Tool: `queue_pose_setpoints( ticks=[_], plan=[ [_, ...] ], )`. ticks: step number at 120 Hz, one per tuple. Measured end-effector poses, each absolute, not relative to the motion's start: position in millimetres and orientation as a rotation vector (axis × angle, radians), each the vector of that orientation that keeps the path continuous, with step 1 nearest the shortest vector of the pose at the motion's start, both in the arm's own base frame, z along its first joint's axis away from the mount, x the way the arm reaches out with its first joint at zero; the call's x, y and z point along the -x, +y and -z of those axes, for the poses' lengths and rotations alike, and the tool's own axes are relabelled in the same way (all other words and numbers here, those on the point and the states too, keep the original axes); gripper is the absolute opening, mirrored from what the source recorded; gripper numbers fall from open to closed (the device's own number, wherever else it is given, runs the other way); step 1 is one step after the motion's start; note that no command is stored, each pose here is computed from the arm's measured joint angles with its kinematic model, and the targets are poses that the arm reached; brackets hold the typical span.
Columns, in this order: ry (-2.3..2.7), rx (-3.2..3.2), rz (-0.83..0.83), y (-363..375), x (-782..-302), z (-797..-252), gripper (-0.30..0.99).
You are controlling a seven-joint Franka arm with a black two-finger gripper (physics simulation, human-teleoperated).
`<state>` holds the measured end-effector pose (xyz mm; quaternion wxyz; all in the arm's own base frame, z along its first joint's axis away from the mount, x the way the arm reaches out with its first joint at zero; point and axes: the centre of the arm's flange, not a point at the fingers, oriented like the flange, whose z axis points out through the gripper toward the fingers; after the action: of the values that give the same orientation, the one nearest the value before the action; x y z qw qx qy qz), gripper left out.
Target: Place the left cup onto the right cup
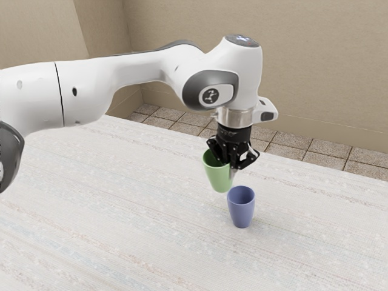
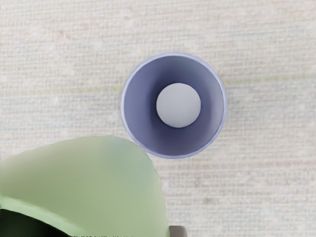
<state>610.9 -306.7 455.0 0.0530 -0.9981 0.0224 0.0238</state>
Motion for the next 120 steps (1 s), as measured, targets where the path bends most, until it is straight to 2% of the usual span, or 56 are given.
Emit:
queue_pose_setpoints(
  ticks=[49,120],
  plan=[
    [0.030,3.025,-0.060,-307.0,-628.2,-452.2,-0.09],
    [0.086,3.019,-0.061,-345.4,-608.6,-462.2,-0.09]
  ],
)
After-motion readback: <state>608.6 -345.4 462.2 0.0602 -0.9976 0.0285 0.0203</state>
